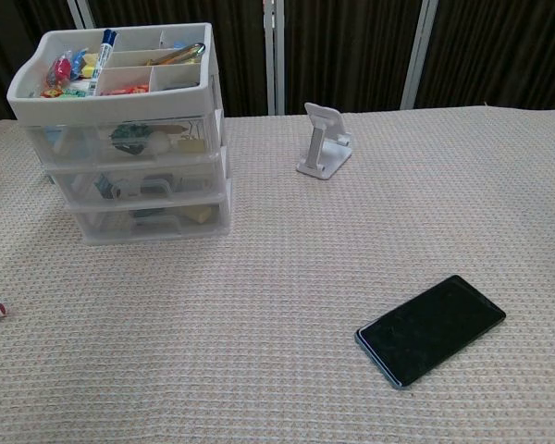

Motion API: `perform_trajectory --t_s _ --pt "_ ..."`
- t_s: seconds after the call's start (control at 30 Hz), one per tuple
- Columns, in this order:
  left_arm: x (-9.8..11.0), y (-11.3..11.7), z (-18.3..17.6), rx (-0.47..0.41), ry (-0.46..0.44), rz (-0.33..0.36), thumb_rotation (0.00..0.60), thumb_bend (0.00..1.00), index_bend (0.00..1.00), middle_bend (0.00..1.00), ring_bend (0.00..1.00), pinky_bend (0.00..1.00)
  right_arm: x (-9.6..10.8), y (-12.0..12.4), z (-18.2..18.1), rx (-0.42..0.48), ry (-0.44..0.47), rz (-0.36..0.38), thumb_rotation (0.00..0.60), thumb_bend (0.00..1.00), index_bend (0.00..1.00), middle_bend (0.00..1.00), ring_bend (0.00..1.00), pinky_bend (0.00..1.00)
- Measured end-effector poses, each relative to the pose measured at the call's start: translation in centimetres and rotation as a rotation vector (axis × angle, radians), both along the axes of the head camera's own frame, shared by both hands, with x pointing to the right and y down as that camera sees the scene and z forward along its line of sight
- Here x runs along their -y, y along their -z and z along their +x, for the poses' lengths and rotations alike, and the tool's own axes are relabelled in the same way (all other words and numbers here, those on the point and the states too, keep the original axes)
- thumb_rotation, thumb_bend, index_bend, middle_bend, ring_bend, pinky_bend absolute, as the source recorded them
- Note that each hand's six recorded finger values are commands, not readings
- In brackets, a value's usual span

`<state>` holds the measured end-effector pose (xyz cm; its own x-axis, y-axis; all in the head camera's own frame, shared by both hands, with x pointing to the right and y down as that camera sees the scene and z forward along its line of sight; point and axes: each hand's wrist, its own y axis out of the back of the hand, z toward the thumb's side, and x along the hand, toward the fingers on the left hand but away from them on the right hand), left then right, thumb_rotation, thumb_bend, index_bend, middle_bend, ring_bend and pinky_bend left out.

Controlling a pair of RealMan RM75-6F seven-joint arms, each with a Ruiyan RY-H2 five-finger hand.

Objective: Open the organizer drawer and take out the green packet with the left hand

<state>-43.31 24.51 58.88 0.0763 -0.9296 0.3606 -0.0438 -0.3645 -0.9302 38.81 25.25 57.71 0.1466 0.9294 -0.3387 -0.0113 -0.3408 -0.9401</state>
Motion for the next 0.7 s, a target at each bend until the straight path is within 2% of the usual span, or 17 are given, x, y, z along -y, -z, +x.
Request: perform_trajectory --t_s 0.5,0.53,0.6,0.63,0.7 --pt "0.0 -0.5 0.3 -0.012 -0.004 -0.026 0.6 0.23 0.0 0.0 0.0 0.0 0.1 -0.1 -0.1 0.008 -0.007 -0.012 0.6 0.0 0.0 0.0 0.0 0.0" --pt "0.1 -0.5 0.4 -0.018 -0.004 -0.029 0.6 0.23 0.0 0.01 0.02 0.03 0.1 -0.1 -0.1 0.008 -0.009 -0.013 0.6 0.0 0.0 0.0 0.0 0.0" --pt "0.2 -0.5 0.7 -0.043 -0.003 -0.03 0.6 0.28 0.0 0.17 0.2 0.21 0.1 -0.1 -0.1 0.014 -0.014 -0.015 0.6 0.0 0.0 0.0 0.0 0.0" --pt "0.3 -0.4 0.8 -0.058 -0.002 -0.027 0.6 0.33 0.0 0.33 0.36 0.35 0.1 -0.1 -0.1 0.015 -0.015 -0.015 0.6 0.0 0.0 0.0 0.0 0.0" --pt "0.7 -0.3 1.3 -0.104 0.002 -0.01 0.6 0.43 0.0 0.56 0.57 0.49 0.1 0.0 -0.1 0.017 -0.017 -0.015 0.6 0.0 0.0 0.0 0.0 0.0"
